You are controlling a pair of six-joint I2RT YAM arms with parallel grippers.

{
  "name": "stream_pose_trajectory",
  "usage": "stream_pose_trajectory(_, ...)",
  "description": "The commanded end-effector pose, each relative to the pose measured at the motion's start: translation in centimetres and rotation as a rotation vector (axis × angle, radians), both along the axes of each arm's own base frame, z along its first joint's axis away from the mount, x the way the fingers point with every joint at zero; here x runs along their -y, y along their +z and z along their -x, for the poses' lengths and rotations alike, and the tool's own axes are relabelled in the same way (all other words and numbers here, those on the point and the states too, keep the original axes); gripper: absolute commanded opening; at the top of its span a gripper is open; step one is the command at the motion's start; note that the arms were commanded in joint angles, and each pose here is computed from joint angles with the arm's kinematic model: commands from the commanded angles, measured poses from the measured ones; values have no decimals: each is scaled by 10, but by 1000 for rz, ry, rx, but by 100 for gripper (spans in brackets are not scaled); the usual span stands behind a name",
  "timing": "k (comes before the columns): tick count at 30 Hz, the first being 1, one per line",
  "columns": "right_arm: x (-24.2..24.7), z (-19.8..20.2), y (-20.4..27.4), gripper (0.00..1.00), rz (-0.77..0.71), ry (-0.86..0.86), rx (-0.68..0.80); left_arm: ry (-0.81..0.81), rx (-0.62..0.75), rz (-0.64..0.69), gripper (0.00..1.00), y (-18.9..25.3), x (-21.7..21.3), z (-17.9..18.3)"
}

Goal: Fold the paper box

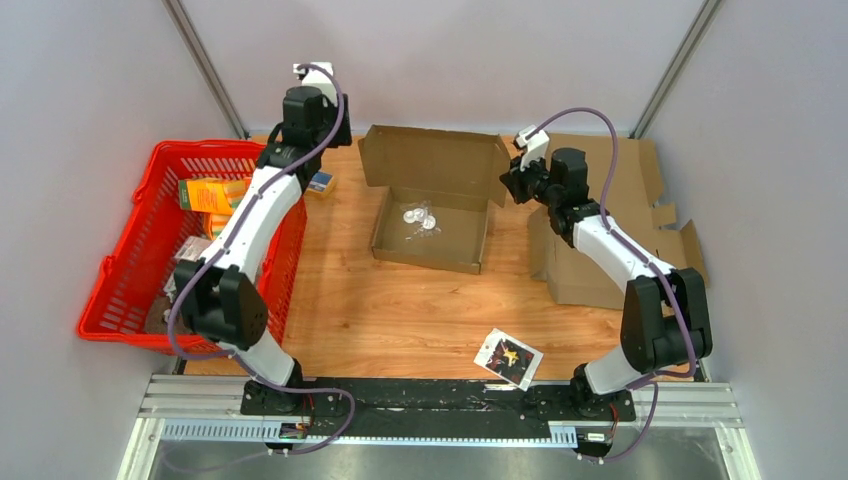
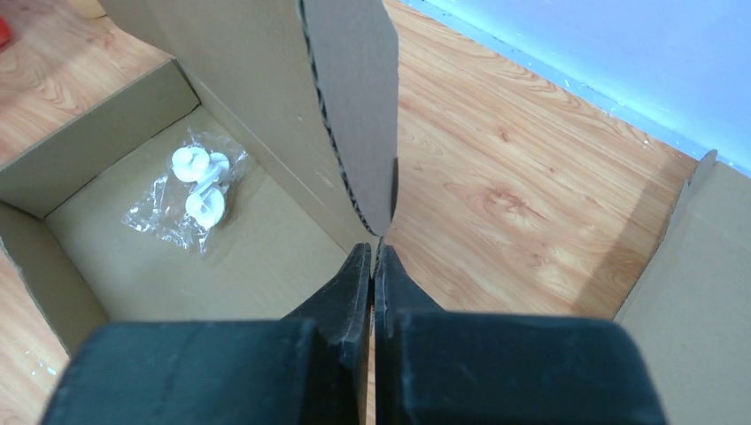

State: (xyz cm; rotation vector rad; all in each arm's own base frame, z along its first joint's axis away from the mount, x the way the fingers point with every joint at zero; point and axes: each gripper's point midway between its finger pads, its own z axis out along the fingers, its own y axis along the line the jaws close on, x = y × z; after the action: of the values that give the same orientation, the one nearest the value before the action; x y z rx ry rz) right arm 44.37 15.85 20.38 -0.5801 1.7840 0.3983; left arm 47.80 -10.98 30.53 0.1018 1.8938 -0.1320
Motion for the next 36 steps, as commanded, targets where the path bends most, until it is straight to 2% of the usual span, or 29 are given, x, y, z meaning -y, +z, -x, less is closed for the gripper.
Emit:
stream_pose_trajectory(1, -12, -6, 22, 0, 7, 77, 83, 257, -6, -21, 59, 16, -39, -30)
stream_pose_trajectory(3, -11, -7, 19, 0, 20, 76, 82, 263, -83, -40, 59, -11, -37, -43)
stream_pose_trajectory(4, -11, -8, 18, 1, 24, 74, 80, 241, -75, -30, 59, -4, -32, -50)
stream_pose_trajectory(6, -10, -8, 17, 1, 32, 75, 84, 154, -158, -32, 59, -33, -14, -61)
stream_pose_trajectory(7, -9, -8, 17, 1, 38, 74, 84, 121, -150, -19, 59, -25, -6, -67)
stream_pose_trajectory(10, -8, -10, 18, 1, 39, 74, 89, 41, -233, -27, 50, -47, 8, -69)
stream_pose_trajectory(14, -6, -13, 22, 1, 34, 67, 92, -101, -263, -4, 42, -59, 30, -56)
stream_pose_trajectory(15, -6, -13, 22, 1, 34, 67, 93, -114, -236, 7, 39, -47, 31, -51)
stream_pose_trajectory(16, -5, -13, 24, 1, 32, 65, 97, -124, -267, 8, 38, -61, 32, -42)
stream_pose_trajectory(18, -5, -15, 25, 1, 26, 61, 98, -159, -235, 43, 35, -51, 37, -31)
stream_pose_trajectory(19, -5, -15, 25, 1, 25, 63, 96, -169, -271, 52, 35, -68, 38, -22)
stream_pose_trajectory(21, -5, -18, 27, 1, 24, 62, 92, -207, -244, 93, 34, -60, 45, -13)
stream_pose_trajectory(22, -6, -17, 24, 1, 24, 68, 78, -207, -273, 97, 35, -73, 45, -5)
stream_pose_trajectory(24, -8, -17, 25, 2, 23, 76, 76, -223, -242, 118, 37, -65, 47, 2)
stream_pose_trajectory(26, -9, -16, 23, 2, 21, 85, 68, -219, -251, 112, 40, -76, 44, 11)
stream_pose_trajectory(27, -9, -15, 21, 2, 21, 88, 62, -226, -204, 116, 44, -63, 44, 13)
stream_pose_trajectory(29, -10, -14, 18, 2, 21, 102, 57, -234, -201, 105, 47, -72, 41, 22)
stream_pose_trajectory(30, -9, -14, 18, 2, 21, 106, 55, -238, -136, 111, 53, -55, 41, 24)
stream_pose_trajectory(31, -11, -12, 16, 2, 24, 116, 49, -235, -143, 104, 56, -63, 38, 30)
stream_pose_trajectory(33, -9, -12, 15, 1, 28, 120, 41, -237, -78, 103, 62, -47, 36, 35)
stream_pose_trajectory(36, -8, -10, 14, 1, 24, 139, 38, -254, -14, 90, 64, -36, 34, 40)
